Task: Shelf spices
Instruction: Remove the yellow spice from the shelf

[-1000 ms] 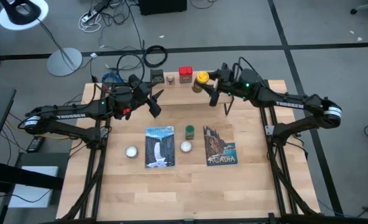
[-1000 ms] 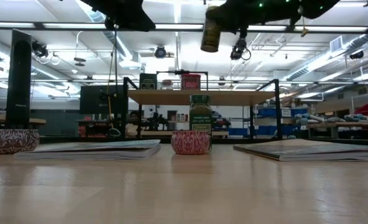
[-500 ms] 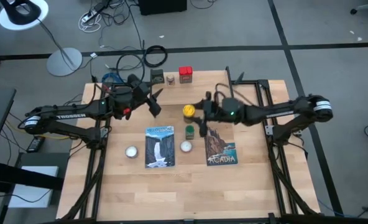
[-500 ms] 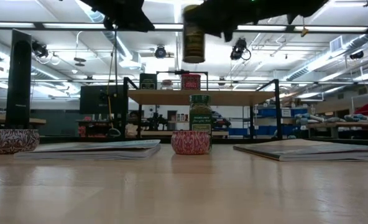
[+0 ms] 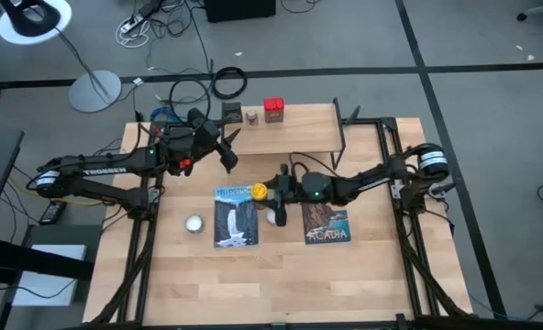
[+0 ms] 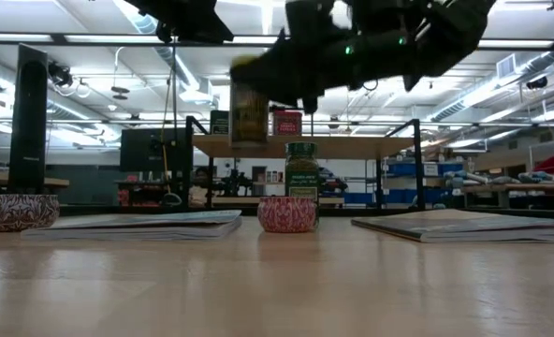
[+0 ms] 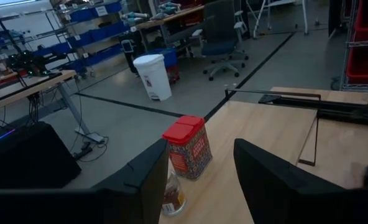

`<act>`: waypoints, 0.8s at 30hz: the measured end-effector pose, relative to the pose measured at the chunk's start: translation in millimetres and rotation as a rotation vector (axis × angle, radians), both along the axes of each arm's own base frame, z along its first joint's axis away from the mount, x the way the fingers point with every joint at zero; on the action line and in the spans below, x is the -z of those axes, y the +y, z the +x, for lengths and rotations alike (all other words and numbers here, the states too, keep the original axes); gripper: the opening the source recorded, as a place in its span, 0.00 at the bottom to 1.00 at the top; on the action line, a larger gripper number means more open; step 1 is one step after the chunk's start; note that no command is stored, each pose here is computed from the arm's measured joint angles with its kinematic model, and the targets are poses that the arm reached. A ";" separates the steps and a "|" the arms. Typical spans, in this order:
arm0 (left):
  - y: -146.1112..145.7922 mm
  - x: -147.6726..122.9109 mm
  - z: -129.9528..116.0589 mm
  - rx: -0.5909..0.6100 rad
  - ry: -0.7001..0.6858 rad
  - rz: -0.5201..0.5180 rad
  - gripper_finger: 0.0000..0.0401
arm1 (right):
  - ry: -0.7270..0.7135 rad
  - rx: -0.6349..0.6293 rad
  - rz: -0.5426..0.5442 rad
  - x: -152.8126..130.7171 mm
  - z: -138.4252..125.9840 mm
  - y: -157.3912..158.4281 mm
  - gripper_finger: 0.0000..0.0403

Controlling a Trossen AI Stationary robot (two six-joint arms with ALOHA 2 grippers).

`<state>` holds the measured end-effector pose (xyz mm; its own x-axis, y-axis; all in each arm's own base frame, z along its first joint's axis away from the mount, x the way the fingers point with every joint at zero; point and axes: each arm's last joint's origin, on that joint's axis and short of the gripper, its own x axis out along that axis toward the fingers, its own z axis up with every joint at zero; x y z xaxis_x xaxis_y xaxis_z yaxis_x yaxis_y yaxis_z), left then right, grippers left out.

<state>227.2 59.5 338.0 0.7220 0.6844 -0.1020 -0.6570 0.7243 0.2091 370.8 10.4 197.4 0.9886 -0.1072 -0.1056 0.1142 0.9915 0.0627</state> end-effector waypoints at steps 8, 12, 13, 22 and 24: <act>0.0 -0.1 0.0 -0.001 -0.008 -0.007 0.47 | 0.025 0.058 0.003 10.4 2.9 -30.9 0.50; 0.0 -0.1 0.0 -0.002 -0.011 -0.011 0.47 | 0.035 0.064 0.005 11.4 2.2 -39.7 0.50; 0.0 -0.3 0.0 -0.002 -0.013 -0.010 0.47 | 0.040 0.064 0.006 11.8 2.1 -40.7 0.50; 0.0 0.1 0.0 -0.002 -0.012 -0.014 0.47 | 0.040 0.032 0.007 9.7 1.7 -33.0 0.50; 0.0 0.1 0.0 -0.002 -0.012 -0.014 0.47 | 0.029 0.017 0.006 5.7 1.0 -28.6 0.50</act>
<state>227.2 59.5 337.8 0.7220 0.6842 -0.1031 -0.6607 0.7260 0.1908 371.8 -18.2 191.7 0.9831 -0.1234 -0.1349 0.1331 0.9890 0.0651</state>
